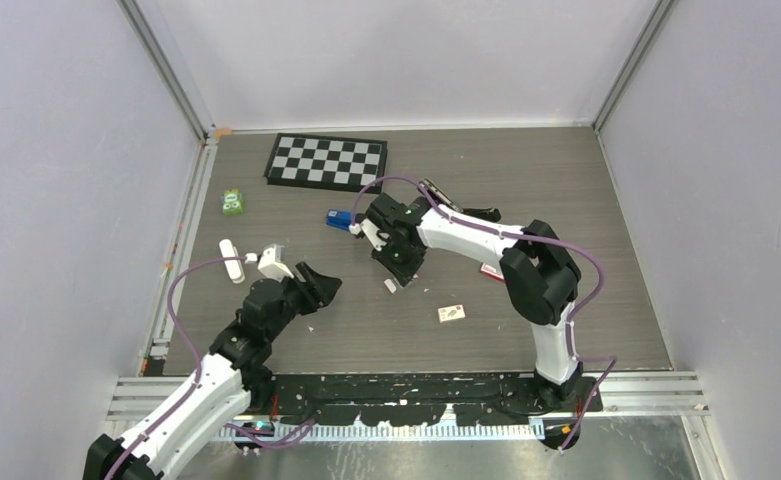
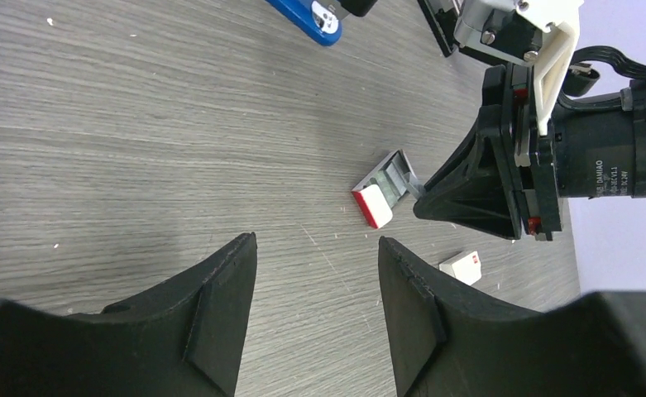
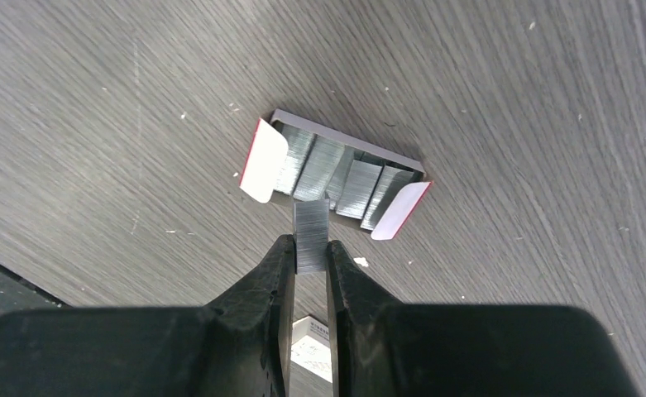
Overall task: Unload the staples from the stapler
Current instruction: Place the staple in the staple box.
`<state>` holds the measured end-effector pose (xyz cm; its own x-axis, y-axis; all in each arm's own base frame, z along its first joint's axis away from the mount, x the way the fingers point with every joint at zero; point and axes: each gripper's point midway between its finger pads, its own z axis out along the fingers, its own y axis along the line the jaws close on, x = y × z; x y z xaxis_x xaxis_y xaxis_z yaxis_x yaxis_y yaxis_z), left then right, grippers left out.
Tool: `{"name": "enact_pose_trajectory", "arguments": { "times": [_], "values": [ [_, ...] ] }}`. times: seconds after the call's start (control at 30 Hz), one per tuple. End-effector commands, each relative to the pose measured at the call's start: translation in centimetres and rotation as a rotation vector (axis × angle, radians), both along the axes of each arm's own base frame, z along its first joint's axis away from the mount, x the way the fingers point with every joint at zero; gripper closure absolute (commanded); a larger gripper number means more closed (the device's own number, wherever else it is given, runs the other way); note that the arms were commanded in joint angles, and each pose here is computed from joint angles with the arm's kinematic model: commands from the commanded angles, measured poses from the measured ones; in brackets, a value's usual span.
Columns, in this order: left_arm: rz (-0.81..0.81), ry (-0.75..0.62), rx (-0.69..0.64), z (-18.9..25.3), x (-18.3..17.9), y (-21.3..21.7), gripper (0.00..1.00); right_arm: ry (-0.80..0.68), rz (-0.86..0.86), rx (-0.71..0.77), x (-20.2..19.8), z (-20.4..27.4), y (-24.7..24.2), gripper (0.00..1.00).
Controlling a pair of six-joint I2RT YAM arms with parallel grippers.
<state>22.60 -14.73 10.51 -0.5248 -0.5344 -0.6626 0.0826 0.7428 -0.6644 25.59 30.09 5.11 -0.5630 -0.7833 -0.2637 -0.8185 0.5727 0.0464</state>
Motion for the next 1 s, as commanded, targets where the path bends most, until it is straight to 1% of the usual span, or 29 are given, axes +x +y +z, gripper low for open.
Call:
{"name": "enact_pose_trajectory", "arguments": {
  "times": [0.0,0.57,0.97],
  "values": [
    [0.016,-0.018,0.017,0.0,0.3,0.4,0.43,-0.023,-0.016,-0.034,0.5,0.4,-0.2,0.87],
    [0.022,-0.019,0.015,-0.2,0.4,0.5,0.43,0.034,-0.017,-0.049,-0.4,-0.5,0.0,0.86],
    [0.024,-0.023,0.008,-0.2,0.3,0.5,0.43,0.028,-0.02,-0.07,-0.2,-0.9,0.2,0.84]
  ]
}}
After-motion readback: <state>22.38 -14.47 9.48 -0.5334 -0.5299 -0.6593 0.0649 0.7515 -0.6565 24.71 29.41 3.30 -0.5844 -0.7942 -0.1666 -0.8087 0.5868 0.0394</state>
